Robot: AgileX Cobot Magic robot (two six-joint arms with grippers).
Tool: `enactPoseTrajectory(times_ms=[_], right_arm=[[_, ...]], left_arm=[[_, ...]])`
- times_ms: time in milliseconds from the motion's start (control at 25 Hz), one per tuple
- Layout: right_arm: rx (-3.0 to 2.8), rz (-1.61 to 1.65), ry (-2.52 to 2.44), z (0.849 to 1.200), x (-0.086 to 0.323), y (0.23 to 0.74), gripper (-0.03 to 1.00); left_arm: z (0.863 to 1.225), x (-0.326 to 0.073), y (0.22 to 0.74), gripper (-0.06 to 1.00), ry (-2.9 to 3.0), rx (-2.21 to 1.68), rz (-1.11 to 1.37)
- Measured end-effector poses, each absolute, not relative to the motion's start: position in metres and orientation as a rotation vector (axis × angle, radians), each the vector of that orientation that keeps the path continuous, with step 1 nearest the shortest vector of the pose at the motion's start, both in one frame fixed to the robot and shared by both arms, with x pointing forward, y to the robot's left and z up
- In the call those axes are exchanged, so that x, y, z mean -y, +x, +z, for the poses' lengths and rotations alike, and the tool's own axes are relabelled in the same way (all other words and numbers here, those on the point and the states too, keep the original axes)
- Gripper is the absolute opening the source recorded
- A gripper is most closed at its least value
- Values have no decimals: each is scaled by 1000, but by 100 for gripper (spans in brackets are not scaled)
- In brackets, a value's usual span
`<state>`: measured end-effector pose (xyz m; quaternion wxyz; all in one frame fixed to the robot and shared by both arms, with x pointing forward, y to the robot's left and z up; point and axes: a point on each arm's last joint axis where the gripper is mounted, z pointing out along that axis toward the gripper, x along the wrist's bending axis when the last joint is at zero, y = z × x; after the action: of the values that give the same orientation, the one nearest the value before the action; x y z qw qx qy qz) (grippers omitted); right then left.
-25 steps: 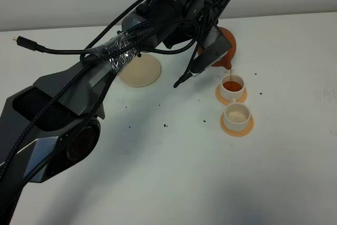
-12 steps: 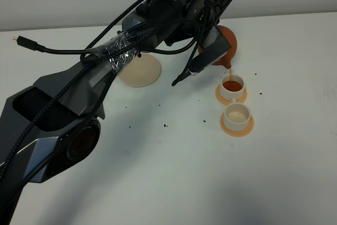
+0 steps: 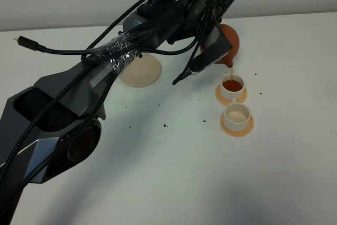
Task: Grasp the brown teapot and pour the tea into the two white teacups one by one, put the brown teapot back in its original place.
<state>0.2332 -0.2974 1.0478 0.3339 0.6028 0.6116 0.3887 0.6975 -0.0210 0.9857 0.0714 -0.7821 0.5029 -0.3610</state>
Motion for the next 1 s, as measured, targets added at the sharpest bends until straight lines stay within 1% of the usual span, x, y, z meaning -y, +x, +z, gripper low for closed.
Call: enactPoseTrajectory(times_ms=[800,1000], right_arm=[[-1597,1015,1574,1048,297,233,24],[-1597,1015,1574,1048,297,233,24]], left_arm=[[986,23,697,12,-2347,-1516,-1093],[985,22,696,12,-2406,-1463,-1088]])
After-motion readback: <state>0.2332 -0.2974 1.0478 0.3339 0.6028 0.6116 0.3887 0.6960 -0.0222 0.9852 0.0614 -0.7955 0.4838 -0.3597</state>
